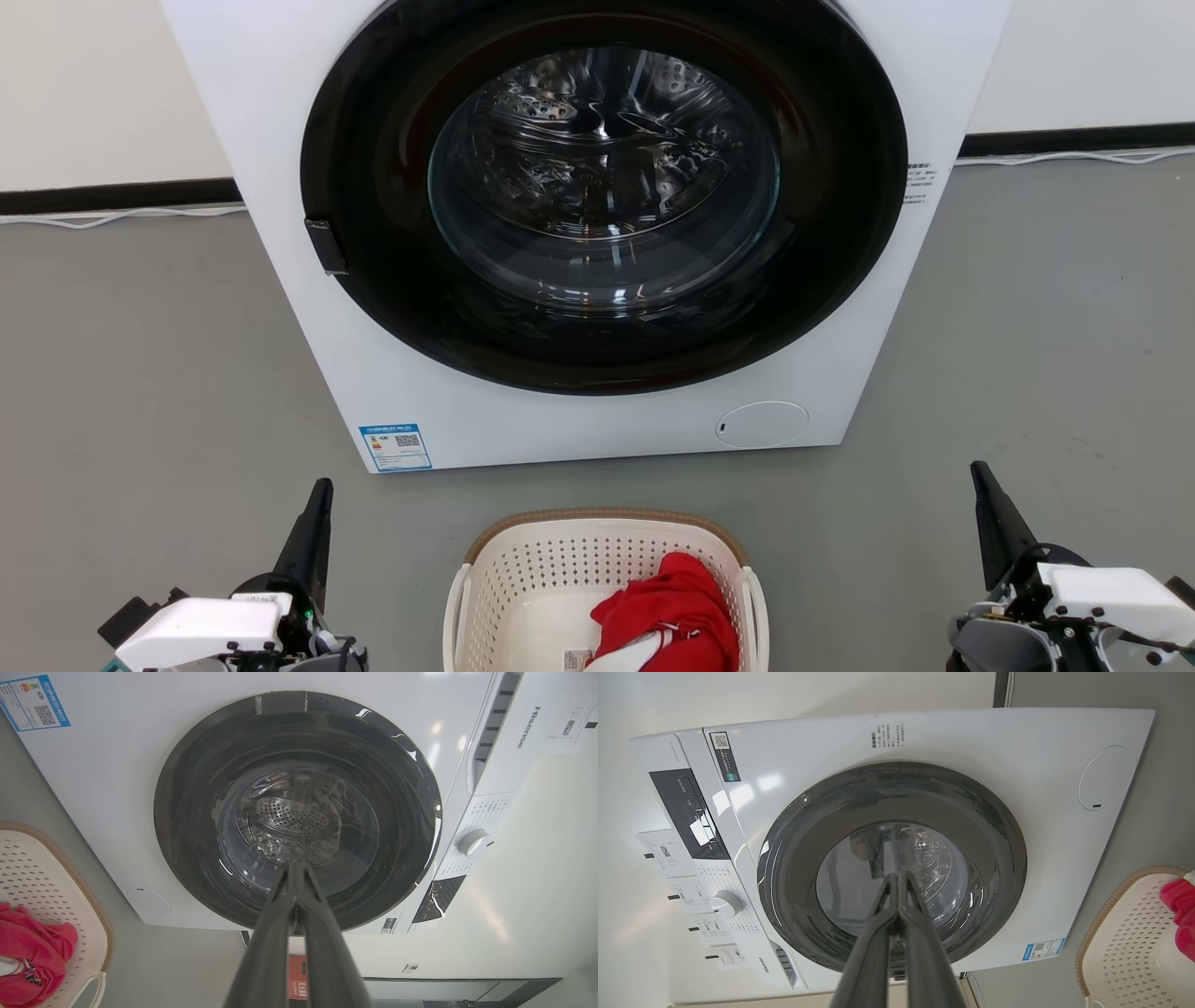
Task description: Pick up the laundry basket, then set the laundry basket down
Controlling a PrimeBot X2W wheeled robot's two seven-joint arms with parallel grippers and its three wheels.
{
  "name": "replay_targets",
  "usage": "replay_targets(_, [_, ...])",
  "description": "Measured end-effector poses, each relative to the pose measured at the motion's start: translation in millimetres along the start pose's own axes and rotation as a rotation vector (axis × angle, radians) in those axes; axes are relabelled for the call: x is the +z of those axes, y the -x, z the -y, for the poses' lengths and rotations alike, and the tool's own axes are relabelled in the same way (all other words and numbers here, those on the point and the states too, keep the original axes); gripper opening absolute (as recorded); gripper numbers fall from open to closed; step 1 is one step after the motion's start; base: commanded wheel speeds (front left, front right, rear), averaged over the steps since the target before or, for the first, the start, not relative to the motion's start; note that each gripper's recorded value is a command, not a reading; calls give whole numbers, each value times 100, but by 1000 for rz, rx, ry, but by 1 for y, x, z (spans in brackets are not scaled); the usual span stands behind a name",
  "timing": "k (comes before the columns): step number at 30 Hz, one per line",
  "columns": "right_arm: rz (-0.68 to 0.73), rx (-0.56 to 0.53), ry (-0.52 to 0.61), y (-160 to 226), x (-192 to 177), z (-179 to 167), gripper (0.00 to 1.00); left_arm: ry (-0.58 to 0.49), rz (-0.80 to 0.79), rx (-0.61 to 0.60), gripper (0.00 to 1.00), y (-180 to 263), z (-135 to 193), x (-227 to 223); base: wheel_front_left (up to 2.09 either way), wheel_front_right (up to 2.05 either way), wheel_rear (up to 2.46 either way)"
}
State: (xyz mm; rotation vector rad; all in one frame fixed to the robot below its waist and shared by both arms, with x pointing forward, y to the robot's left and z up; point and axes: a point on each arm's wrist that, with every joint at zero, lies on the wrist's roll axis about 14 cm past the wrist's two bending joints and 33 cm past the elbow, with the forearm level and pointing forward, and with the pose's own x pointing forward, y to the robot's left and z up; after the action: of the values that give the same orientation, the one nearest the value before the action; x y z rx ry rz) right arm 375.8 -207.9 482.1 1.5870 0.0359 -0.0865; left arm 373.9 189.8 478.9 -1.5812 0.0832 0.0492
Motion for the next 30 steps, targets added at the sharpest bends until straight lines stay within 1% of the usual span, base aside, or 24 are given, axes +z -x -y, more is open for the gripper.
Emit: replay_targets(30, [0,0,0,0,0,0,0,0,0,0,0,0,0,0,0,0,0])
